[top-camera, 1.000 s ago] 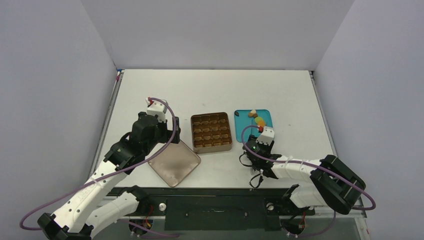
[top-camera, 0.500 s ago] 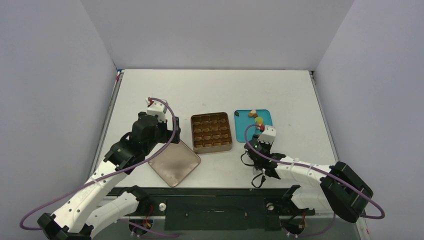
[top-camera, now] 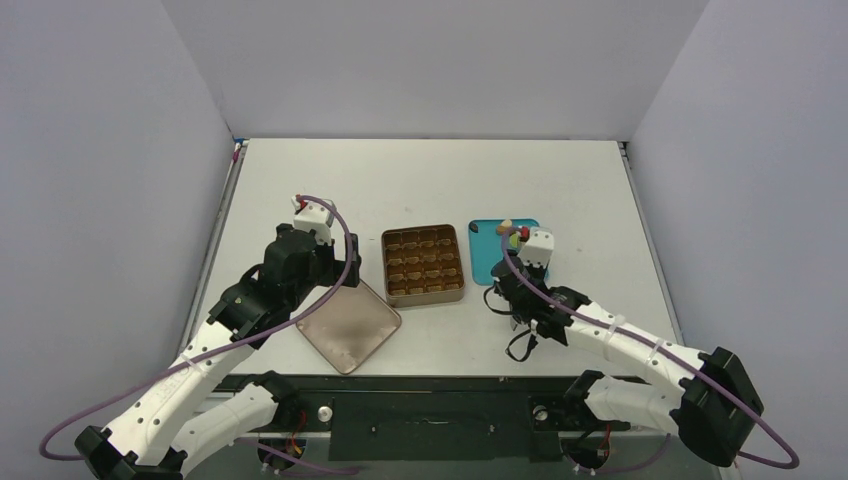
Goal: Pack the cookies
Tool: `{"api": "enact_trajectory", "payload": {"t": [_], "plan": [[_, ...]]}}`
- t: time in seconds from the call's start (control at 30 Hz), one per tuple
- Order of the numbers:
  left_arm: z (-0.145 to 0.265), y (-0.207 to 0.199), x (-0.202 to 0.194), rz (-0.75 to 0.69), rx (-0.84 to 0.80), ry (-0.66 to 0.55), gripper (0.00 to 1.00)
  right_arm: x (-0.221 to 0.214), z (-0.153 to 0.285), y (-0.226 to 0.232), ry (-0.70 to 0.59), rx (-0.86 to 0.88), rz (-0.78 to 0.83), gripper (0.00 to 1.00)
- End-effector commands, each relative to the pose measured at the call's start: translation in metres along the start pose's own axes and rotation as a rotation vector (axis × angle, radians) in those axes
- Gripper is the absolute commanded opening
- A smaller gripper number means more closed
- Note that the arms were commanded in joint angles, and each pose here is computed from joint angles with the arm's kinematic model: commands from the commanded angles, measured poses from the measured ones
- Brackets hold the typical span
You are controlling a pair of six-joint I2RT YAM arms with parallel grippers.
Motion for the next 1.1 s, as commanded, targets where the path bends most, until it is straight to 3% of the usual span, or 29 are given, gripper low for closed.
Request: {"api": "enact_trajectory", "payload": {"t": [0.0,0.6,1.07], "plan": [[0.003,-0.001,0.014,0.02,-0.011,-0.051,0.97,0.015,0.01,0.009,0.055,0.019,0.053,0.37],[0.006,-0.003,0.016,0.026,-0.032,-0.064,0.97,0.034,0.014,-0.004,0.245,0.002,0.067,0.39],[0.009,-0.004,0.017,0.029,-0.042,-0.074,0.97,0.019,0.021,-0.022,0.294,-0.038,0.059,0.41]]}}
Point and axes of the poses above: each gripper's point midway between its finger pads, its own z axis back along the fingers, its own y axis along the line the jaws close on, x = y × z, the point moved 2 cm from there along z, back along the fingers, and after that the axes turned 11 degrees about -z, right-handed, at the moved point
